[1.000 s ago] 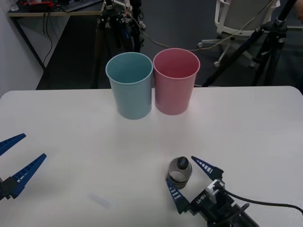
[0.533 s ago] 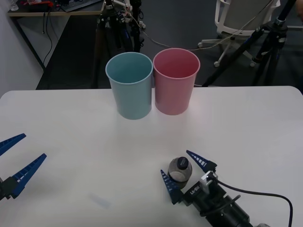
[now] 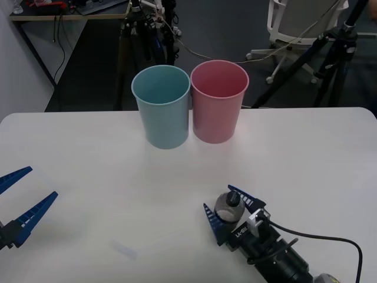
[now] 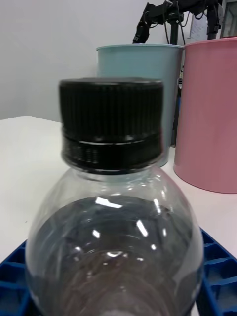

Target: Grasp the object on the table and drop it into the matching bin: aluminum can to the light blue bin, PET bottle to the pink bin.

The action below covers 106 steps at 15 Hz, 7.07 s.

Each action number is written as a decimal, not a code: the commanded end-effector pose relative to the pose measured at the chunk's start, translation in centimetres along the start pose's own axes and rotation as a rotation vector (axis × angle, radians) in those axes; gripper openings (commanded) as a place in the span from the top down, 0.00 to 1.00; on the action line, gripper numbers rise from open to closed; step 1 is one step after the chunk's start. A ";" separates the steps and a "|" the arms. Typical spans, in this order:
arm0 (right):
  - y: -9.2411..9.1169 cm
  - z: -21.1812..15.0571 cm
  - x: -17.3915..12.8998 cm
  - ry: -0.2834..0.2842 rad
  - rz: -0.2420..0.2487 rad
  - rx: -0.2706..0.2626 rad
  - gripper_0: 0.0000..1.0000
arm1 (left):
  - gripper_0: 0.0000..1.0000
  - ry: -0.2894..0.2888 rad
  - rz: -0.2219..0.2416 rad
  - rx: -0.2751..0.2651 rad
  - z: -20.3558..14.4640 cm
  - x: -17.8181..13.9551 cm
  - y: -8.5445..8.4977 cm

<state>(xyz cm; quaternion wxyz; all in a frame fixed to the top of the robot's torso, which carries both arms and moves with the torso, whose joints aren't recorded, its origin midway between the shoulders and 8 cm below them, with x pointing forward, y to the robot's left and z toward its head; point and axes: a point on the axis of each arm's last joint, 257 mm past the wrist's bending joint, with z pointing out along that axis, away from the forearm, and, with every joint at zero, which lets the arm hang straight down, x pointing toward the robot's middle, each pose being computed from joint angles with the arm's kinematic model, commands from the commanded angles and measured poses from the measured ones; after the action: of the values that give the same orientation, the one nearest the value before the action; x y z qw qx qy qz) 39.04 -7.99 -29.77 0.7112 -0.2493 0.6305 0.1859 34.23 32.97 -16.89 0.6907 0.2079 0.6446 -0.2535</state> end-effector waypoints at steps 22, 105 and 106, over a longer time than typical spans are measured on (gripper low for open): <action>-11.6 -8.2 -13.2 0.007 0.004 0.160 1.00 | 0.00 0.000 0.000 0.000 0.0 0.0 0.0; -13.9 8.5 -30.0 -0.027 0.083 0.018 0.00 | 0.00 0.000 0.000 0.000 0.0 0.0 0.0; -13.6 7.7 -29.6 -0.033 0.093 0.001 0.00 | 0.00 0.000 0.000 0.000 0.0 0.0 0.0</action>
<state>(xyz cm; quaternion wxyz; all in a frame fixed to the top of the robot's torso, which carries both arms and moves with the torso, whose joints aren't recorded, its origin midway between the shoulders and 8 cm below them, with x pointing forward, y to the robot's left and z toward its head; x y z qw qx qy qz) 49.62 -12.79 2.10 0.7128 -0.2139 0.6318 0.2167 34.23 32.97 -16.89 0.6907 0.2079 0.6446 -0.2535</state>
